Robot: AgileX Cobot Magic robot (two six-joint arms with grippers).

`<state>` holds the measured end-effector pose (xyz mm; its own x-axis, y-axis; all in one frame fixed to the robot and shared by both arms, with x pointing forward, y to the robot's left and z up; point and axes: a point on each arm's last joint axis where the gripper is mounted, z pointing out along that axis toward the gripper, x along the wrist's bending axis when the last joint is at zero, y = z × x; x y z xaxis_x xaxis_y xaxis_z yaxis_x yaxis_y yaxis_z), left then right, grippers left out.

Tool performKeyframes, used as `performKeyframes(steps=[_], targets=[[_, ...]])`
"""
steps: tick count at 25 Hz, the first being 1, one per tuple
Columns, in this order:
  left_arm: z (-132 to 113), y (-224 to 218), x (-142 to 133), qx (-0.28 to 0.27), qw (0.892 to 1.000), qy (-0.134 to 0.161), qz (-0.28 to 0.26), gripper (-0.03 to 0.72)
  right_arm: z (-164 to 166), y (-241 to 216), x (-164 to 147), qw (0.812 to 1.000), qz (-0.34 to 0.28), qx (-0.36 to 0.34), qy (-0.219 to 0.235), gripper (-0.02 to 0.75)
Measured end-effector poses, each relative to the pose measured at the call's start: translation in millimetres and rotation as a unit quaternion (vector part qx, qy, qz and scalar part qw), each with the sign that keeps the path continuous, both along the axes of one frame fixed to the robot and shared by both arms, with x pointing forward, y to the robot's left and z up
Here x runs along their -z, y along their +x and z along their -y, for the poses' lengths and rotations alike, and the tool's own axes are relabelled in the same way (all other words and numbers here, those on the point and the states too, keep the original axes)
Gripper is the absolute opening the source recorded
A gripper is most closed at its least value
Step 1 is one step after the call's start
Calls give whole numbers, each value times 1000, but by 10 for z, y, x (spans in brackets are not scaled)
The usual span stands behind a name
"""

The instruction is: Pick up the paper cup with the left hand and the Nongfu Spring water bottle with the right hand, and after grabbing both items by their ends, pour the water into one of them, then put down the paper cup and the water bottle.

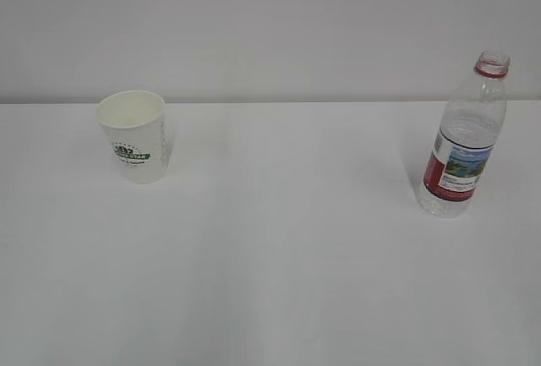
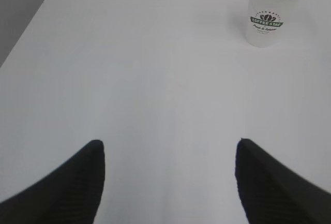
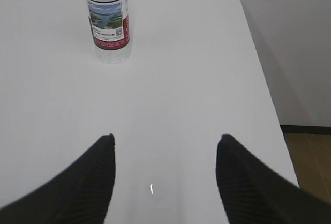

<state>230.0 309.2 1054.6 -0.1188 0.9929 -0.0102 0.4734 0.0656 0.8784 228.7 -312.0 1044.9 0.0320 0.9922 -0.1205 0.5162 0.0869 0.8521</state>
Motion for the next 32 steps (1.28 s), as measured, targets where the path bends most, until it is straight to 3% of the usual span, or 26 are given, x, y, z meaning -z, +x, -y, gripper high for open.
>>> performKeyframes(steps=[25, 32], targets=[[0, 1, -2, 0, 1000, 0, 1, 560, 1, -13, -32, 1000, 6, 0, 0, 465], [-5, -20, -160, 0, 999, 7, 53, 559, 2, -75, -235, 998, 58, -3, 1, 465]])
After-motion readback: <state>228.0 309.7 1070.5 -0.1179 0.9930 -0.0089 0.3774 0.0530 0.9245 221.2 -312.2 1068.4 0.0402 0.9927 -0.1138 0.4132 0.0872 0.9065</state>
